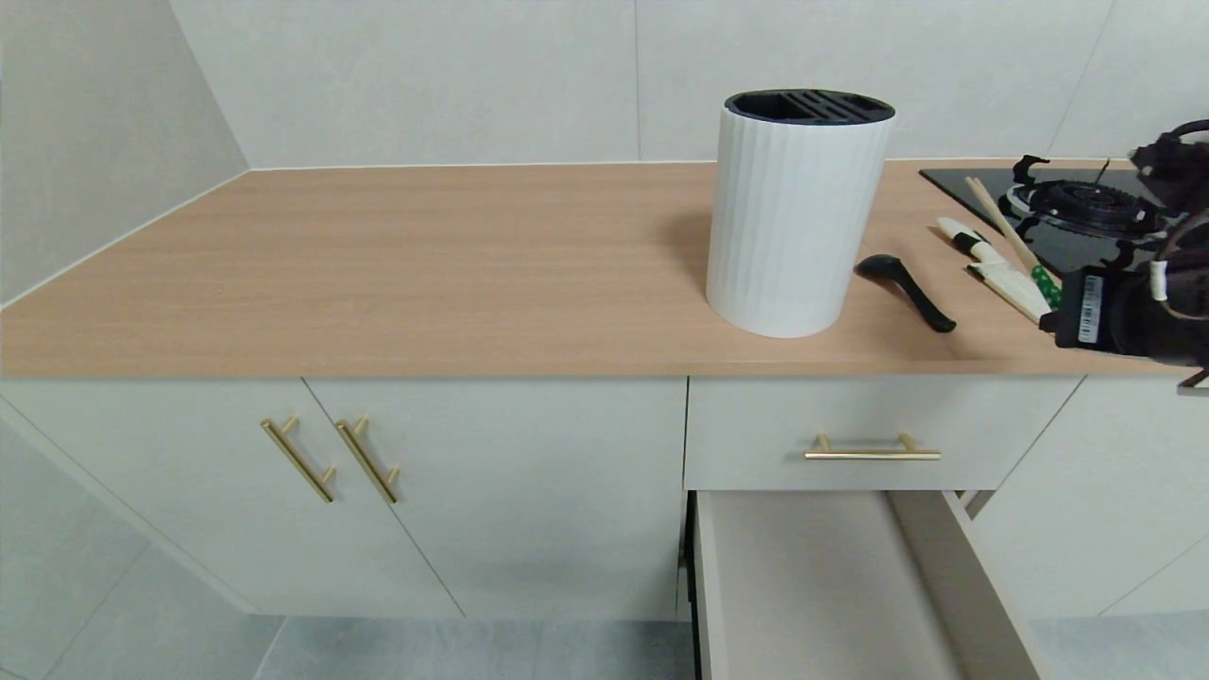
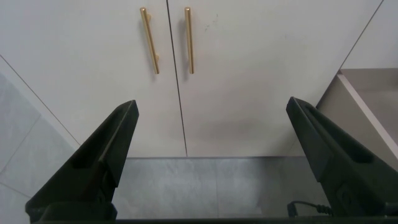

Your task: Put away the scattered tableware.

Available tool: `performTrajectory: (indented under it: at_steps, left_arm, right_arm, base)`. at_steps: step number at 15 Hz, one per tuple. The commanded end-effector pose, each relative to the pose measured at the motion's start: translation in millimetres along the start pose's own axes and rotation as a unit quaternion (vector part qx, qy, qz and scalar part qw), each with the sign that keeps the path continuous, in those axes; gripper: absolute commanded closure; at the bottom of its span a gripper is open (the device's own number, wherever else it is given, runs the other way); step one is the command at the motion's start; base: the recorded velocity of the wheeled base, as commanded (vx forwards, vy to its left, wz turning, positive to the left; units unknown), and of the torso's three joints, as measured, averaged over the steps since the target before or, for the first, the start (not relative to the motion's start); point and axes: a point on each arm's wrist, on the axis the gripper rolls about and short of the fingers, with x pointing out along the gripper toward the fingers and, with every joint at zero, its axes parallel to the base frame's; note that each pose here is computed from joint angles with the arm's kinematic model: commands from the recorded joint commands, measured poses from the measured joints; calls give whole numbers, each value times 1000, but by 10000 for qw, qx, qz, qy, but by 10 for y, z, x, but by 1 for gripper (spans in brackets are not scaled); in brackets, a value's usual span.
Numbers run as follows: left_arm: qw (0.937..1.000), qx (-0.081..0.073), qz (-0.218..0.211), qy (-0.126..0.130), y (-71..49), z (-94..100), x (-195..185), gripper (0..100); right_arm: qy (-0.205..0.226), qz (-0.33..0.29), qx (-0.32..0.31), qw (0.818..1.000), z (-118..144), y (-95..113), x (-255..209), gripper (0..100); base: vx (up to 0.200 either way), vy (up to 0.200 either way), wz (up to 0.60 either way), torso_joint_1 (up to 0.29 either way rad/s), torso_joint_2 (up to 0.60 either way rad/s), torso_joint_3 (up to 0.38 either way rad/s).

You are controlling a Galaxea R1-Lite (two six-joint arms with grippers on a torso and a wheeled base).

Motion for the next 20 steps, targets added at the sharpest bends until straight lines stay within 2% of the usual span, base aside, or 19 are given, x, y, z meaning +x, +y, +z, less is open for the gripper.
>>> performTrajectory:
  at_steps: [1,3,6,7,10,12,15,17,18,19,20]
  left_arm:
    - [10000,-1,1,8,0,0,1,0]
    - [10000,-1,1,8,0,0,1,0]
    - [10000,-1,1,0,0,0,0,0]
    - [10000,-1,1,8,0,0,1,0]
    - [10000,-1,1,8,0,0,1,0]
    - [10000,-1,1,8,0,0,1,0]
    - [10000,-1,1,0,0,0,0,0]
    - [10000,-1,1,8,0,0,1,0]
    - [10000,-1,1,0,0,0,0,0]
    - [10000,-1,1,8,0,0,1,0]
    - [10000,-1,1,0,0,0,0,0]
  right_arm:
    - [-259,781,131,9965,-166,-249,-584,100]
    - [-218,1103,91,9936,-310,-349,-762,100]
    - [-19,1438,-310,9891,-463,-447,-943,100]
    - [141,1882,-461,9809,-552,-487,-1036,100]
    - [426,2355,-967,9661,-697,-555,-1168,100]
    - [801,2865,-1453,9436,-841,-545,-1168,100]
    - [1128,2972,-1729,9322,-954,-507,-1080,100]
    - [2099,2968,-1978,9103,-1110,-339,-762,100]
    - [2273,2951,-2028,9056,-1161,-316,-701,100]
    - [2560,2966,-2294,8910,-1261,-258,-579,100]
    - [2690,2945,-2416,8846,-1306,-245,-525,100]
  base:
    - [0,0,0,0,0,0]
    - [0,0,0,0,0,0]
    - [0,0,0,0,0,0]
    - [0,0,0,0,0,0]
    - [0,0,0,0,0,0]
    - [0,0,0,0,0,0]
    - [0,0,0,0,0,0]
    - [0,0,0,0,0,0]
    - [0,0,0,0,0,0]
    - [0,0,0,0,0,0]
    - [0,0,0,0,0,0]
